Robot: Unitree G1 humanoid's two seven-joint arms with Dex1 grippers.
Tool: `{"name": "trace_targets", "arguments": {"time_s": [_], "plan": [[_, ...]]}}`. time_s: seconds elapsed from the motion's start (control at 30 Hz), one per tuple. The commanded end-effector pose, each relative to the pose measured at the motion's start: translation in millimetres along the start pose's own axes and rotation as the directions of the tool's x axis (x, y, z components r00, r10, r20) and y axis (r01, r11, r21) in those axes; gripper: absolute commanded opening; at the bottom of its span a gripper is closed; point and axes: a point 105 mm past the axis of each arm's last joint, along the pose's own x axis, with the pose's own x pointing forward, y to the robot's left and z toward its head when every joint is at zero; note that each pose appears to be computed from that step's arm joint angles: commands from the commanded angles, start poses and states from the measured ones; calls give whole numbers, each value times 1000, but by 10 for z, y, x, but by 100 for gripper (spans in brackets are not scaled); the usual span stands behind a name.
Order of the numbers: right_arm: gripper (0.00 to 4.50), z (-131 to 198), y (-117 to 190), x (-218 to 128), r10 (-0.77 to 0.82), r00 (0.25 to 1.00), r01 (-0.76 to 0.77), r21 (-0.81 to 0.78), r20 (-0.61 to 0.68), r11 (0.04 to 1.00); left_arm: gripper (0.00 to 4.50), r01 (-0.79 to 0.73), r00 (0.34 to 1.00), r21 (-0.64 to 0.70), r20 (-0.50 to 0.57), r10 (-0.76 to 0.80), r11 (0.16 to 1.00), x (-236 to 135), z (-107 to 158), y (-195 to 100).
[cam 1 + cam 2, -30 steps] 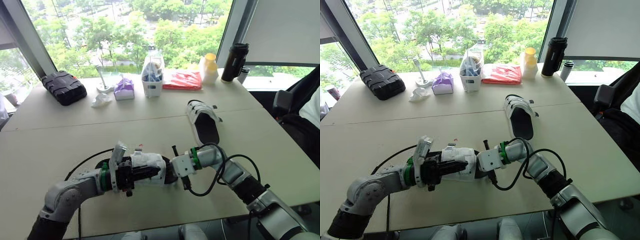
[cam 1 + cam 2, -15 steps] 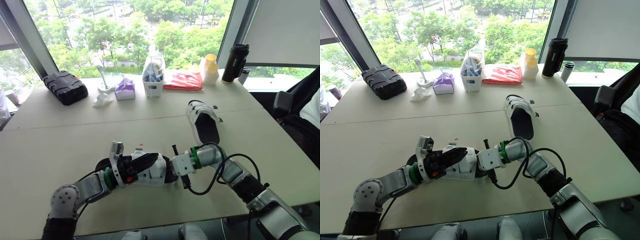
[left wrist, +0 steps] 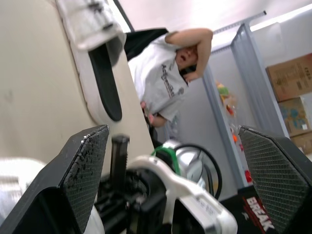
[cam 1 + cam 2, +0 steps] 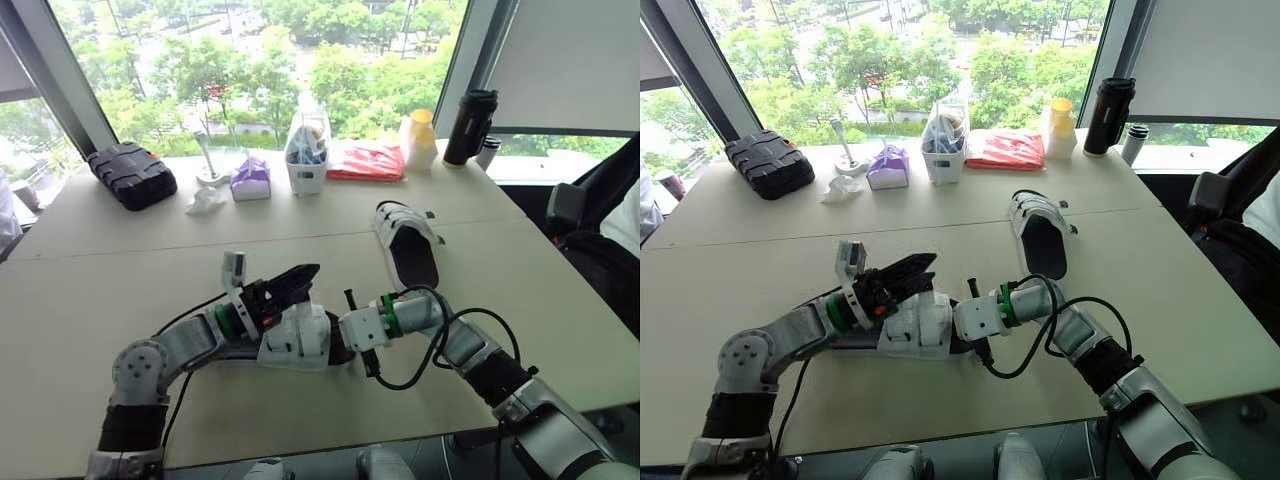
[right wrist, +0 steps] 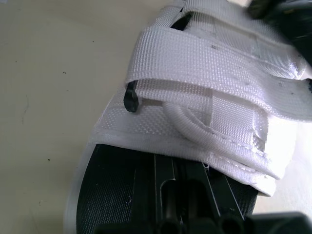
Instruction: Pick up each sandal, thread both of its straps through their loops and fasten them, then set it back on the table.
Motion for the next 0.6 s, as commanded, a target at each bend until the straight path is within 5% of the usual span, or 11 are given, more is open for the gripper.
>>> {"name": "trace_targets", "arguments": {"time_s": [0.03, 0.17, 0.37, 0.6], "plan": [[0, -396, 285, 27, 93, 985, -74, 125, -147, 989, 441, 52, 996, 95, 64, -58, 994, -25, 317, -269], [0, -394, 280, 41, 91, 985, -73, 124, -145, 990, 441, 83, 995, 244, -68, -68, 966, -30, 299, -416], [0, -394, 262, 55, 84, 986, -67, 122, -144, 990, 441, 168, 897, 624, -417, 144, 763, -149, -35, -38], [0, -407, 272, 36, 80, 986, -62, 124, -149, 990, 441, 256, 848, 697, -494, 190, 670, -119, -35, 258]]}}
